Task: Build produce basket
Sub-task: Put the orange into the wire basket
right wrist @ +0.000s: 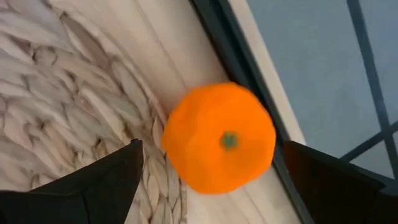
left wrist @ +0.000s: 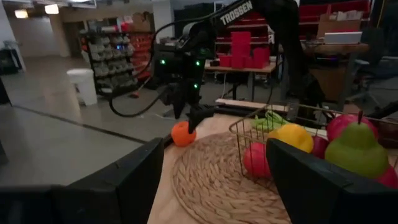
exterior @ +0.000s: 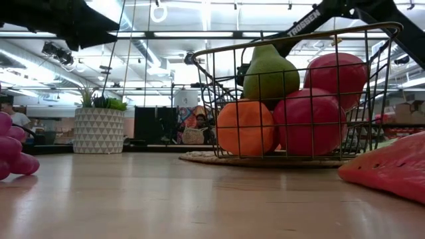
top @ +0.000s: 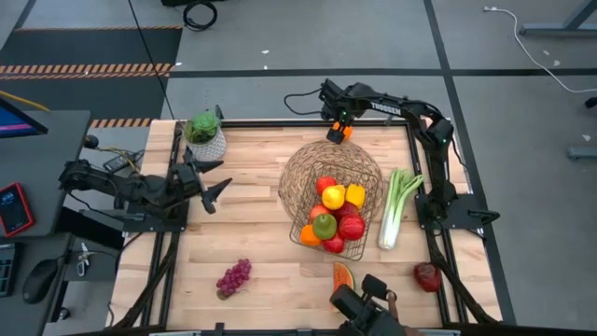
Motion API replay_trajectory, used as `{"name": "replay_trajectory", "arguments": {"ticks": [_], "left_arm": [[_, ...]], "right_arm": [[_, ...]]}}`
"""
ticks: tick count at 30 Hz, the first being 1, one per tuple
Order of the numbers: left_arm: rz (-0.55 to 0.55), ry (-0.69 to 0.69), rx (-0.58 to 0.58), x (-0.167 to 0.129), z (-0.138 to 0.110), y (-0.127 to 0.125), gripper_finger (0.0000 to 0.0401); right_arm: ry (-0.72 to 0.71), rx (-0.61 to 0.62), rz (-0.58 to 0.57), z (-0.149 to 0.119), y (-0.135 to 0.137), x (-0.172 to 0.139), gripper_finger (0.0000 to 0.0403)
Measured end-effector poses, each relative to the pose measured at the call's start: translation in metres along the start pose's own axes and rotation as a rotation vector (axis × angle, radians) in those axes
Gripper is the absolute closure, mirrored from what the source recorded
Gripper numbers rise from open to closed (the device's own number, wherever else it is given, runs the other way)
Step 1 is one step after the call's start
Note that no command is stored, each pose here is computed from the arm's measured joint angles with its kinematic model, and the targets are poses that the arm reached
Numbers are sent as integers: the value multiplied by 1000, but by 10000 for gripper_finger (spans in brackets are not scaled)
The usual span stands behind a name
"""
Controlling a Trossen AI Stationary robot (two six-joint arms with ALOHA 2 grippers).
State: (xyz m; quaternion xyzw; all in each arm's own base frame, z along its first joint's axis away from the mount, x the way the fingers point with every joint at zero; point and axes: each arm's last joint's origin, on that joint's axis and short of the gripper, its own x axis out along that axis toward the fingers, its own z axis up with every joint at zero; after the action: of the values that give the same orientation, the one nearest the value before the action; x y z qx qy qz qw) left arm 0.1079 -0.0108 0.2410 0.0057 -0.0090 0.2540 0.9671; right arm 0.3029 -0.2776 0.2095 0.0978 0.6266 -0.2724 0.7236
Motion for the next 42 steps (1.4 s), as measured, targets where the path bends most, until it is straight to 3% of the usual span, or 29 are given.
{"name": "replay_trajectory", "arguments": {"ticks": [9, 19, 42], "left_arm": [[6, 93, -51, 0, -12, 0, 113], [35, 78, -70, -2, -10, 3, 113], [31, 80, -112, -2, -11, 3, 113]], "right_arm": [[29, -9, 8, 1, 0, 19, 13], [72, -14, 17, -1, 0, 33, 14], [122, -38, 25, -7, 2, 32, 51]]}}
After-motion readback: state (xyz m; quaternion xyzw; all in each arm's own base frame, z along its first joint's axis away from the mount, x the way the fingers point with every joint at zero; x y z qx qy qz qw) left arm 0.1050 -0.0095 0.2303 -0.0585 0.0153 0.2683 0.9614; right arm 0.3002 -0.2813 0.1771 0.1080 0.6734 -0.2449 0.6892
